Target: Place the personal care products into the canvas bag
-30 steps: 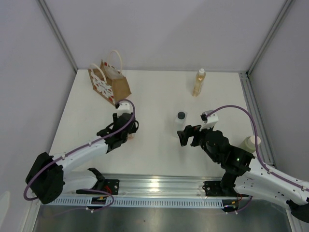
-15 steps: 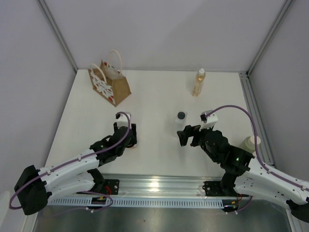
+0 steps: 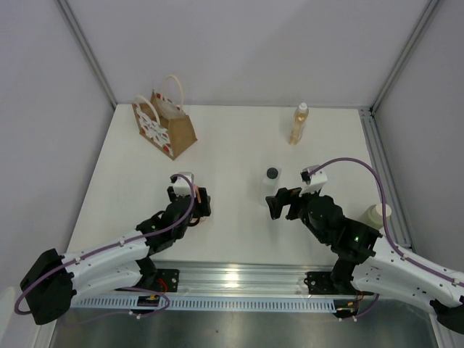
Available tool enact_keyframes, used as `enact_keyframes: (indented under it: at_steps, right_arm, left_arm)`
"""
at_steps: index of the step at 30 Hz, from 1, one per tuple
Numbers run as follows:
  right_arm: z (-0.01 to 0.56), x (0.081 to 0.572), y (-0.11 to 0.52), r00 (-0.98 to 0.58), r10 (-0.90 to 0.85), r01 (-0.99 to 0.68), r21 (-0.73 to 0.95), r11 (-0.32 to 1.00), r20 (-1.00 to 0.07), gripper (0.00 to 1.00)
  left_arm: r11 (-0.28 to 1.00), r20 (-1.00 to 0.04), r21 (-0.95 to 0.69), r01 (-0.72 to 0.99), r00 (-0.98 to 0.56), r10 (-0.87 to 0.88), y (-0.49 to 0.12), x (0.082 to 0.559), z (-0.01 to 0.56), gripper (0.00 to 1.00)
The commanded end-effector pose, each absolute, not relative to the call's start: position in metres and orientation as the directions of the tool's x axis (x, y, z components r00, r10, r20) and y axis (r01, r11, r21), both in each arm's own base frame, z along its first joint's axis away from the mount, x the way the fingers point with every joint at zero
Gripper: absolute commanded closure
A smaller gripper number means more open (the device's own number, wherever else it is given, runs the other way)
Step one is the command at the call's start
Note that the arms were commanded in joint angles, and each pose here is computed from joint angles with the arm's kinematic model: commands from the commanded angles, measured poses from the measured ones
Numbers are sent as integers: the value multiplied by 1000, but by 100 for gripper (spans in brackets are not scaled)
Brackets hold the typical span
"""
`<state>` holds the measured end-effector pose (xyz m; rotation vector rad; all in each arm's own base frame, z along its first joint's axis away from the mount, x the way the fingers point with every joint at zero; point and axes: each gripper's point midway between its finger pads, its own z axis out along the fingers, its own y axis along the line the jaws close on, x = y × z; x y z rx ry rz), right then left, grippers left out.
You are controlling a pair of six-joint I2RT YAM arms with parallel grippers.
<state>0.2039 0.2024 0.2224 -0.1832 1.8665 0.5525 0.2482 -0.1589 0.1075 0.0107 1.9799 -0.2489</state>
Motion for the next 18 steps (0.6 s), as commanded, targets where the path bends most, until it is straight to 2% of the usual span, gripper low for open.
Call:
enact_keyframes:
  at_steps: [1, 9, 12, 13, 14, 15, 16, 17, 18]
  right_arm:
    - [250, 207, 201, -318, 194, -381, 313, 870, -928, 1]
    - [251, 207, 201, -316, 197, -382, 314, 869, -928, 0]
    - [249, 208, 202, -319, 195, -379, 313, 871, -928, 1]
    - [249, 208, 201, -317, 194, -379, 311, 872, -928, 1]
    - [249, 208, 201, -319, 192, -380, 311, 871, -928, 0]
    - [249, 208, 201, -319, 193, -379, 312, 871, -928, 1]
    - [248, 208, 201, -319, 193, -378, 311, 872, -928, 1]
    - [248, 208, 202, -319, 191, -379, 310, 872, -928, 1]
    - [250, 208, 202, -317, 195, -380, 312, 871, -928, 1]
  left_arm:
    - [966, -923, -224, 125, -345, -170, -165, 256, 120, 25]
    - [976, -919, -200, 80, -361, -159, -164, 260, 102, 30]
    - [981, -925, -180, 74, -353, -143, -165, 262, 99, 37]
    - [983, -927, -169, 68, -350, -135, -163, 263, 99, 58]
    - [985, -931, -161, 54, -340, -133, -162, 264, 101, 72]
    - [986, -933, -161, 50, -333, -136, -162, 264, 104, 81]
    - [986, -935, -162, 45, -325, -139, -162, 264, 108, 94]
    - [988, -938, -153, 35, -318, -134, -158, 263, 111, 99]
    - [986, -942, -166, 30, -302, -149, -159, 265, 123, 99]
